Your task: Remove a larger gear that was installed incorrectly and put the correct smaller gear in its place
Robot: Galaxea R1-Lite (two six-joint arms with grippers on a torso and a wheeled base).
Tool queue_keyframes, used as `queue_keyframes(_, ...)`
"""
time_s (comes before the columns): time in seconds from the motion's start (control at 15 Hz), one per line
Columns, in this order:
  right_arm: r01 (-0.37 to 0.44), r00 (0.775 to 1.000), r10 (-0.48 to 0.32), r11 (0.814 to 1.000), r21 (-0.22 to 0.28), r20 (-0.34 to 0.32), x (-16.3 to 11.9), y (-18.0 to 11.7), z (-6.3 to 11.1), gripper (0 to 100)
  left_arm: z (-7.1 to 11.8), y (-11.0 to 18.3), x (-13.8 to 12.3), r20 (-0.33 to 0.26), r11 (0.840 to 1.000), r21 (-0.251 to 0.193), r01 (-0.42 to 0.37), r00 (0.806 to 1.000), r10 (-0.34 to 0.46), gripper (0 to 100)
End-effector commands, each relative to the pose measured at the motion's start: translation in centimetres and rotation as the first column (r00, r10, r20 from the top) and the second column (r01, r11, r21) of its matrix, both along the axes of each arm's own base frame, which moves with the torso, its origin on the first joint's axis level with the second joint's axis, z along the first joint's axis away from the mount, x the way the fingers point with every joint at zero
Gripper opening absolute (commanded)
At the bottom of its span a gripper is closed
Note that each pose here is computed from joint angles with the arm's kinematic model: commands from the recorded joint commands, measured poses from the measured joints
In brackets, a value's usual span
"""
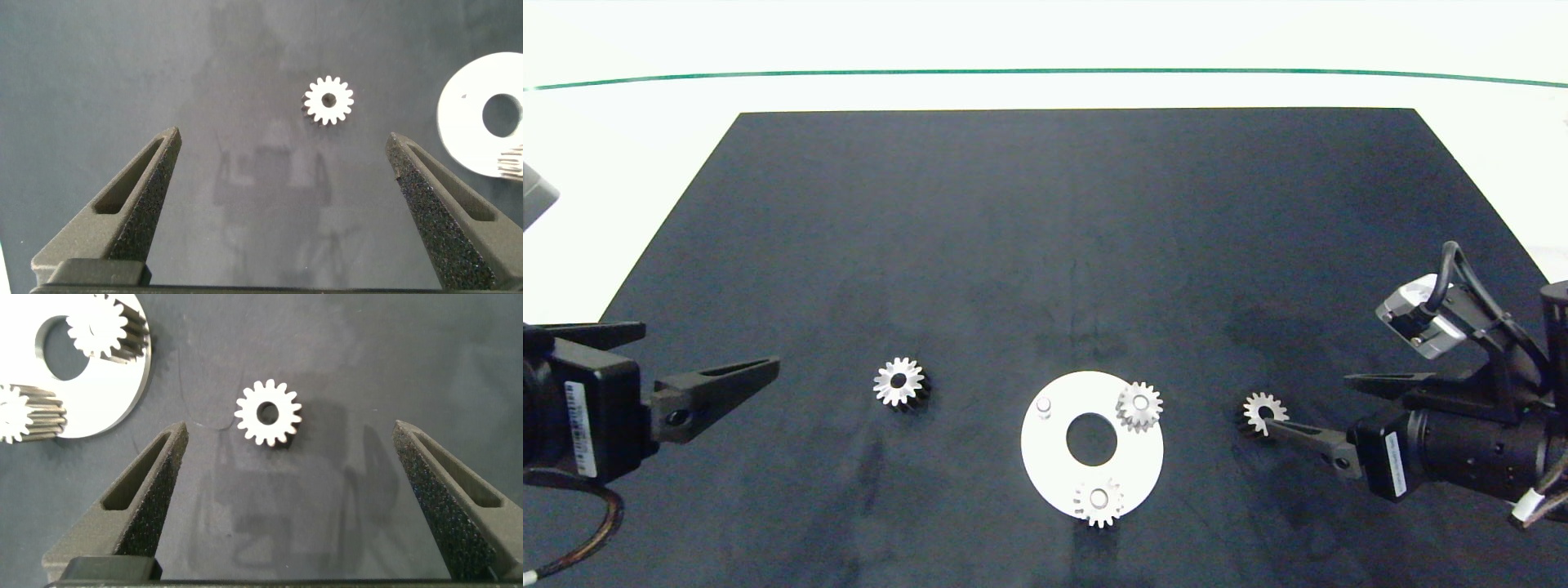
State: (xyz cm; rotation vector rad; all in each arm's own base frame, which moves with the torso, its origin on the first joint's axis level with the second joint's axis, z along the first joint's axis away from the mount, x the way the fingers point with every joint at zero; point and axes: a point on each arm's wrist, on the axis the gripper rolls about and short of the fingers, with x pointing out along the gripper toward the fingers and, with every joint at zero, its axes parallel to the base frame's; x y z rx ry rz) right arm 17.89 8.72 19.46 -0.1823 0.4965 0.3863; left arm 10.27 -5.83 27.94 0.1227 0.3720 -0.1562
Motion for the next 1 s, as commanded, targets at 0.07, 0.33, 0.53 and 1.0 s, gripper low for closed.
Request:
queue_keyframes(0.07, -0.001, 0.999, 0.0, 0.999, -0.034, -0.043, 1.5, 1.0, -1.5, 100, 0.5, 0.8, -1.2, 0.042, 1.0, -0.025, -0.001, 0.999, 0.002, 100)
queue_keyframes(0.33, 0.004, 0.999, -0.007, 0.998, -0.059, -0.047, 2.6, 2.0, -2.6, 100, 0.7, 1.1, -1.7, 0.059, 0.999, -0.035, 0.0, 0.998, 0.002, 100)
queue_keyframes(0.53, -0.006, 0.999, 0.001, 0.996, -0.089, -0.054, 2.8, 3.0, -3.3, 100, 0.8, 1.2, -1.7, 0.063, 0.999, -0.037, 0.0, 0.998, 0.002, 100)
queue_keyframes(1.0, -0.007, 0.999, 0.002, 0.993, -0.119, -0.036, 3.2, 3.4, -3.6, 100, 1.1, 1.4, -2.1, 0.079, 0.999, -0.05, 0.001, 0.997, 0.003, 100)
